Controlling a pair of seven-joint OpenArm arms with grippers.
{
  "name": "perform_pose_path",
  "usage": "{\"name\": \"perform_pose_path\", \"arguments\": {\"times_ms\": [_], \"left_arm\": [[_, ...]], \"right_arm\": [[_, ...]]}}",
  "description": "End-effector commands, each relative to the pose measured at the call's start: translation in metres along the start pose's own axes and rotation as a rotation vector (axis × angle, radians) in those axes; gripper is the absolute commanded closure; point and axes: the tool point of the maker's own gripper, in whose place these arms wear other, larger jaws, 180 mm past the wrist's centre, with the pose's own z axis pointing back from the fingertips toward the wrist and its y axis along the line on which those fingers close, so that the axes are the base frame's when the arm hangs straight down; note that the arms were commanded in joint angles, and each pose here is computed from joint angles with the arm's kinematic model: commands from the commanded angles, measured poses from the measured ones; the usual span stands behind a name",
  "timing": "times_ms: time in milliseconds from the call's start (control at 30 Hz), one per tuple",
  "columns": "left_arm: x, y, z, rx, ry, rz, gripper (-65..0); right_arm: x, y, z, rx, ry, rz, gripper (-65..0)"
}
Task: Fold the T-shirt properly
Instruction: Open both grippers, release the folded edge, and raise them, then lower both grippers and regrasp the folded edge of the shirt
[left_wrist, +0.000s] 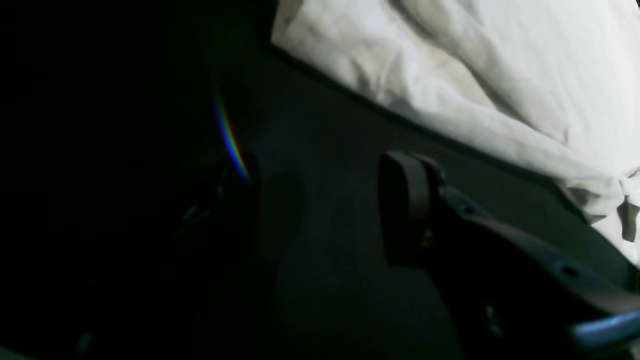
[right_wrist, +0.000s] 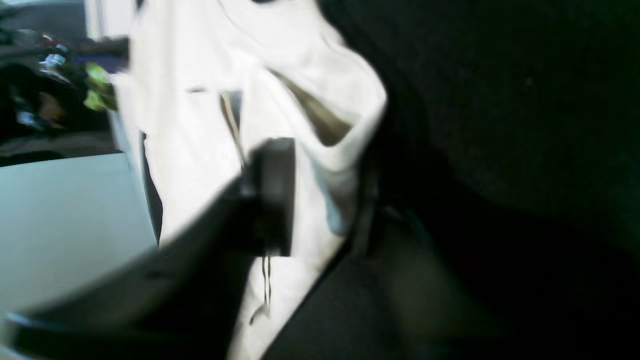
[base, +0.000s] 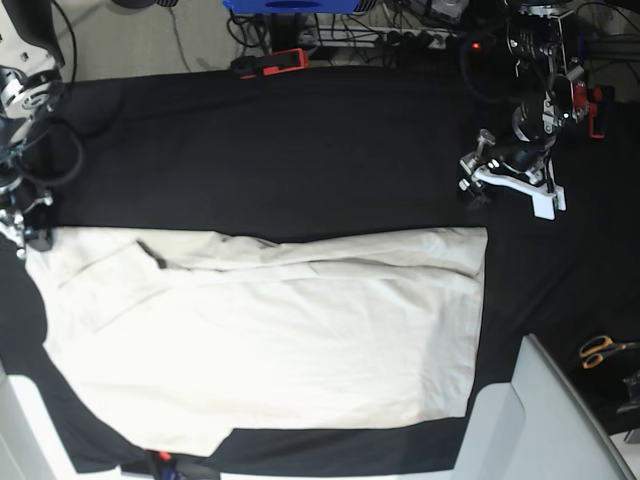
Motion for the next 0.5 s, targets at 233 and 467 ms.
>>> {"name": "perform_pose_path", "arguments": {"times_ms": [233,467], "left_arm": [[0.015,-0.016,0.002,-0.079,-0.057,0.075,-39.5],[0.034,0.002,-0.009,-0.062,-0.127,0.18,-50.4]], "right_arm": [[0.009,0.008,0.0,0.018,-0.013,0.004,-0.2],[0.008,0.005,0.001,0.014,-0.011,0.005,-0.2]]}}
